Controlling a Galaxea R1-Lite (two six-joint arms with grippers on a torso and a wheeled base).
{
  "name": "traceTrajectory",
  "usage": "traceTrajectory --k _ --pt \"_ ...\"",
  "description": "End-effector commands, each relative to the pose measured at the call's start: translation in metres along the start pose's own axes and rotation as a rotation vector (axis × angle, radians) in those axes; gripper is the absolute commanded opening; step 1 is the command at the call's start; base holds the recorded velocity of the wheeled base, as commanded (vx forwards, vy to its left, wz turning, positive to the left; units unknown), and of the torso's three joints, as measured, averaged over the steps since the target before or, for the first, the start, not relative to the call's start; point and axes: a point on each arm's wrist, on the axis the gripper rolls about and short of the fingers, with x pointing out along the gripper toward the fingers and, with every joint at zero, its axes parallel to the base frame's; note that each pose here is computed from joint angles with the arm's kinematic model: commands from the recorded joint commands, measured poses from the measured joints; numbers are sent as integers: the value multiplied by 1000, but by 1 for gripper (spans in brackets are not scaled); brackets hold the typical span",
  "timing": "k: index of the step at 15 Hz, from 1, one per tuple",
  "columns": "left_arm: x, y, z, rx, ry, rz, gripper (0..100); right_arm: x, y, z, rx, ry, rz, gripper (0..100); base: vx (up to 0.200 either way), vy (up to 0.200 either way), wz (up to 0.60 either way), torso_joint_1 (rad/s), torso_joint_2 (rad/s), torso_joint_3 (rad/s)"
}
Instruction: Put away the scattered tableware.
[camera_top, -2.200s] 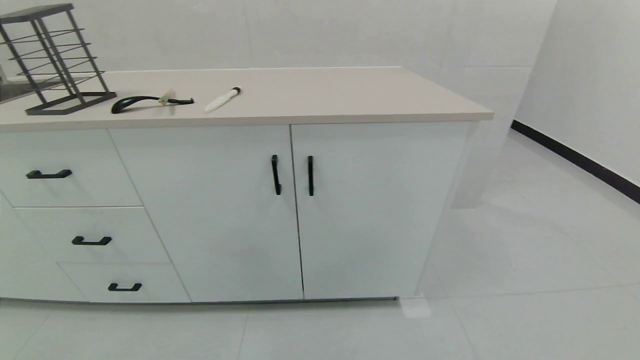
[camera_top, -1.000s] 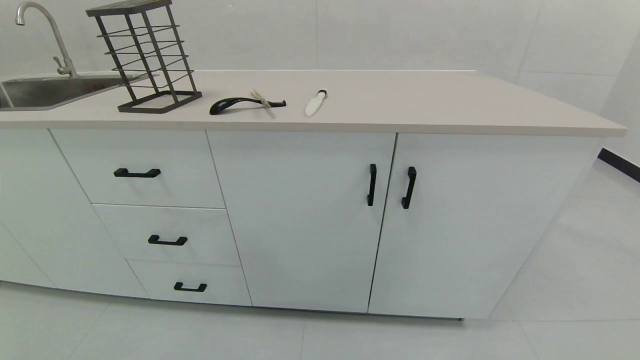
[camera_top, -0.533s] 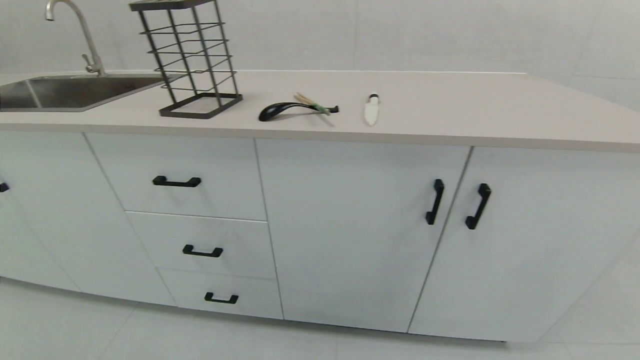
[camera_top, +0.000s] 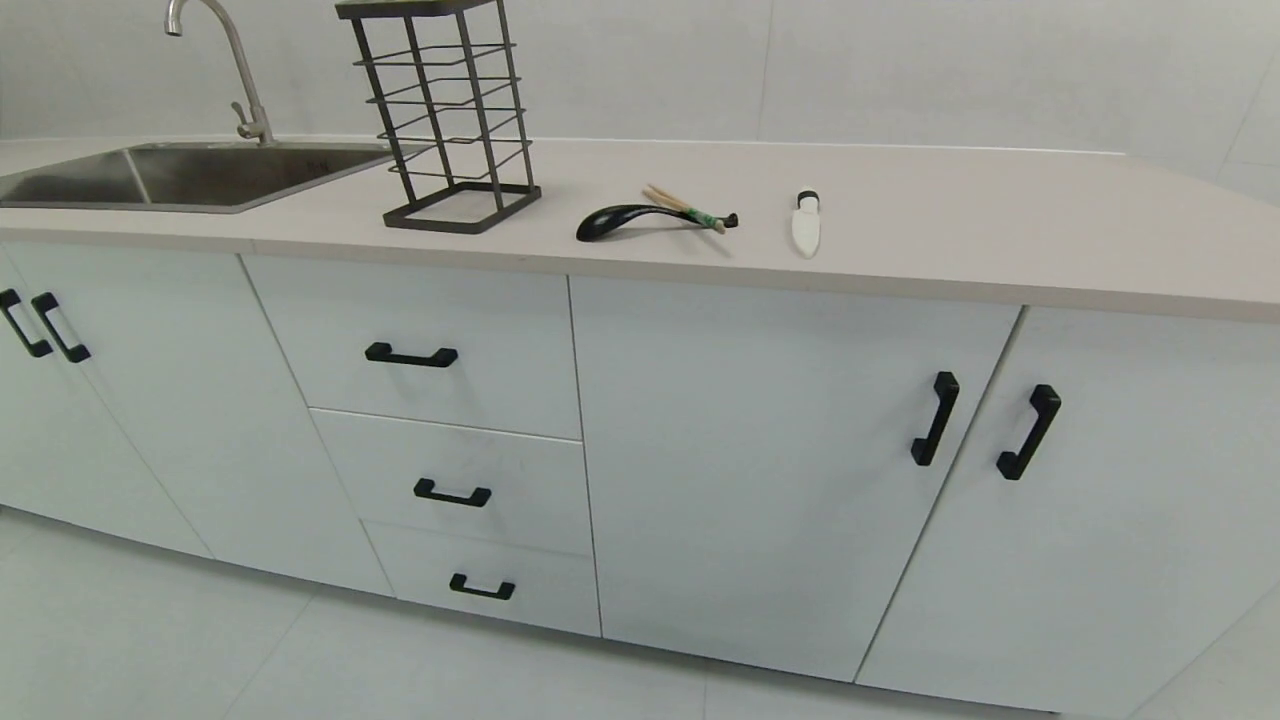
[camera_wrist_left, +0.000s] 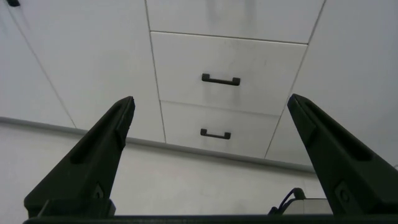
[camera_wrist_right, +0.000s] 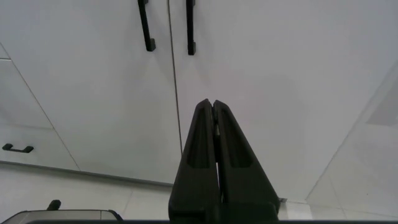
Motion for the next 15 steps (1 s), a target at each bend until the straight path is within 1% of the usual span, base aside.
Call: traceTrajectory --k 1,3,8,11,15 --pt "0 0 0 -1 -1 -1 100 0 0 0 0 3 0 0 0 200 0 -2 -2 7" --pt "0 0 0 -1 -1 1 100 0 0 0 0 3 0 0 0 200 0 0 2 5" --pt "0 0 0 1 -1 -1 100 0 0 0 2 3 0 0 200 200 0 -2 2 1" --pt "0 0 0 -1 -2 1 100 0 0 0 2 3 0 0 200 0 0 5 4 -1" --pt "0 0 0 1 -2 -1 100 0 0 0 2 3 0 0 0 0 0 0 0 0"
